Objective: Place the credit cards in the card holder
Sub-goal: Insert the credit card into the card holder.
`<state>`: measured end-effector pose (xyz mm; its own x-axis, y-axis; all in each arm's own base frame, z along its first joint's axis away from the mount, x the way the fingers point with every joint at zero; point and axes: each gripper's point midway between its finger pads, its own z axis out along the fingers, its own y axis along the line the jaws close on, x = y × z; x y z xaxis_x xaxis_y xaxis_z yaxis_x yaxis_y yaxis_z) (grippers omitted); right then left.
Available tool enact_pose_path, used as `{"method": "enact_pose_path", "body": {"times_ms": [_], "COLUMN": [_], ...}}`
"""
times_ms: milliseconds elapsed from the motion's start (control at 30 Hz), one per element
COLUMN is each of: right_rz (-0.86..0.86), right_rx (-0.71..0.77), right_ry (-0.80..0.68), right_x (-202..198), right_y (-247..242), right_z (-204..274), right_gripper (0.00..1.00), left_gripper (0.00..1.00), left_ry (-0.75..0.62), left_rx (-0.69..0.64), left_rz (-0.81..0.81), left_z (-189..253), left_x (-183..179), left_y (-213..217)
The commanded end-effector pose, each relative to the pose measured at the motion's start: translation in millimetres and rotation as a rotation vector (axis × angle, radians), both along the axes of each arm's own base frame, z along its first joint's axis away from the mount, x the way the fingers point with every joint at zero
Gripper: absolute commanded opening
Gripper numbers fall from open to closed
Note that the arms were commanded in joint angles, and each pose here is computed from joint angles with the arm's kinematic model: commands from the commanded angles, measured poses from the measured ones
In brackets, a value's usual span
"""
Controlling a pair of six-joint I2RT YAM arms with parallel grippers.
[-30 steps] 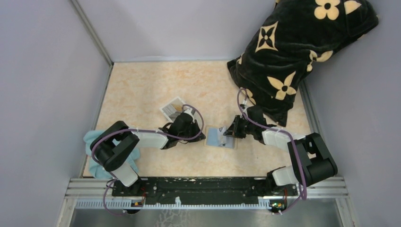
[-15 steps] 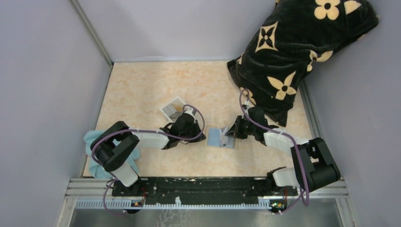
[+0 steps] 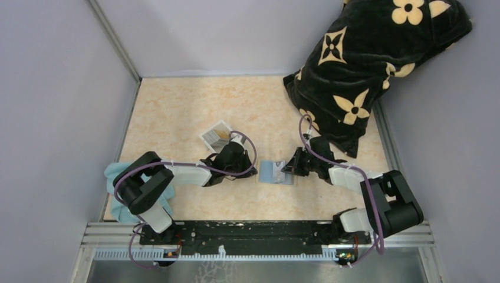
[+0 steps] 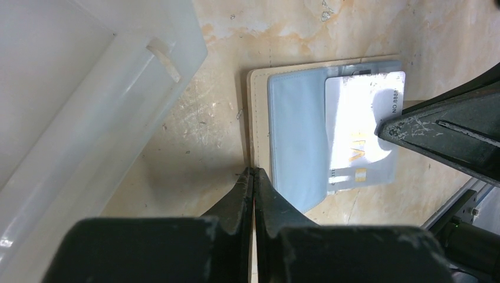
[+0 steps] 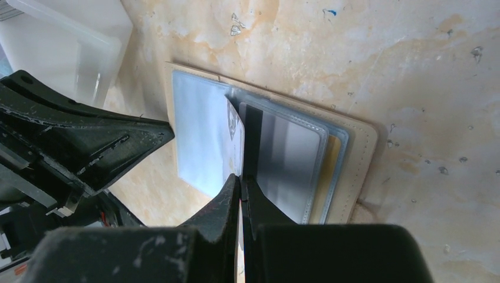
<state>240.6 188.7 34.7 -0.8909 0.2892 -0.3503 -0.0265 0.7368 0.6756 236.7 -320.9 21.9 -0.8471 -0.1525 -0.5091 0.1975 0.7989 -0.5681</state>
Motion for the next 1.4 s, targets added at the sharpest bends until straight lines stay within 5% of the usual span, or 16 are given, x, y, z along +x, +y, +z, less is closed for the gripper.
{"method": "enact_pose_path", "body": {"times_ms": [0, 1367], "right_rz": [-0.025, -0.079], "right_rx": [-0.02, -0.176], "right_ry": [-0.009, 0.014], "right_x": [1.3, -29.4], "right_y": [-6.2, -28.6], "right_z": [-9.0, -14.9], "right_gripper": [0.0, 0.0], "left_gripper": [0.04, 0.02], "left_ry": [0.046, 0.068], "left_rx": [0.048, 0.086], "left_rz": [-0.02, -0.043], "left_z": [-12.4, -20.7], "left_x": [-13.8, -34.0], "left_y": [1.9, -6.5]}}
